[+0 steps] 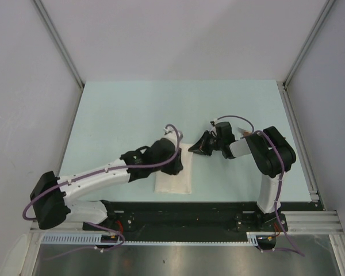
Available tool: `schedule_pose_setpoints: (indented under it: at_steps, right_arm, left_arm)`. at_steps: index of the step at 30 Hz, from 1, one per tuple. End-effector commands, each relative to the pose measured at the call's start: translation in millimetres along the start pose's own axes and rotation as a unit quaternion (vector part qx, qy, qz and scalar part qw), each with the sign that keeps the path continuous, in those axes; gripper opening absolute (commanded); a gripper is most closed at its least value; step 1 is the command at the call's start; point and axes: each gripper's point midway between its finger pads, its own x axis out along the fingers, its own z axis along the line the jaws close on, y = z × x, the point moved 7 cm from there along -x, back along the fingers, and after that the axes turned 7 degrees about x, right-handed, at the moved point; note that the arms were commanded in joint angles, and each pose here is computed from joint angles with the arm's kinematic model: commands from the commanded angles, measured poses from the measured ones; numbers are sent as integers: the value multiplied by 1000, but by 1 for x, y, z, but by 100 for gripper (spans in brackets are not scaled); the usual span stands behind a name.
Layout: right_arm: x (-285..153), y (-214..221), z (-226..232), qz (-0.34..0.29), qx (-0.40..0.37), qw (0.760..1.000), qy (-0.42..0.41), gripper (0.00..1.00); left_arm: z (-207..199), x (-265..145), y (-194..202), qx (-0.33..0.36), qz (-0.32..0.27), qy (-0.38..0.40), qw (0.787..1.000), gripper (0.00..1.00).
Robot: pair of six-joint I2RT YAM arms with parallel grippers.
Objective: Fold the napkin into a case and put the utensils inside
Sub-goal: Pick up the 2/3-rectangle-folded napkin at the center of the board.
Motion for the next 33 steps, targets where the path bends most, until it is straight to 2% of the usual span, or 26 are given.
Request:
schedule_pose_setpoints:
  at_steps: [1, 2, 3, 6, 8, 12, 21, 27, 33]
  right_arm:
    - [-4, -9, 18, -24, -29, 999, -6, 0]
    - [-4, -8, 20, -23, -31, 999, -7, 0]
    - [-4, -7, 20, -22, -31, 999, -4, 0]
    - [-6, -5, 24, -21, -35, 999, 9, 0]
    - [-8, -6, 30, -30, -46, 998, 22, 0]
    - [-9, -3, 39, -37, -62, 997, 41, 0]
    - [-1, 6, 67, -35, -78, 994, 66, 0]
    - [9, 12, 86, -40, -66, 994, 79, 0]
    - [20, 26, 89, -30, -18, 995, 96, 0]
  left_arm:
    - [52, 17, -40, -96, -20, -43, 994, 21]
    - [61, 25, -43, -105, -16, -58, 993, 18]
    - [68, 38, -50, -106, -8, -68, 992, 11]
    - [92, 63, -60, -124, 2, -104, 987, 6]
    - [103, 71, -65, -130, -6, -121, 984, 6]
    - [124, 96, -55, -143, 30, -148, 978, 4]
    - [126, 118, -37, -159, 40, -131, 978, 3]
    - [125, 124, -26, -168, 48, -116, 978, 3]
    - [121, 126, -19, -179, 45, -95, 978, 2]
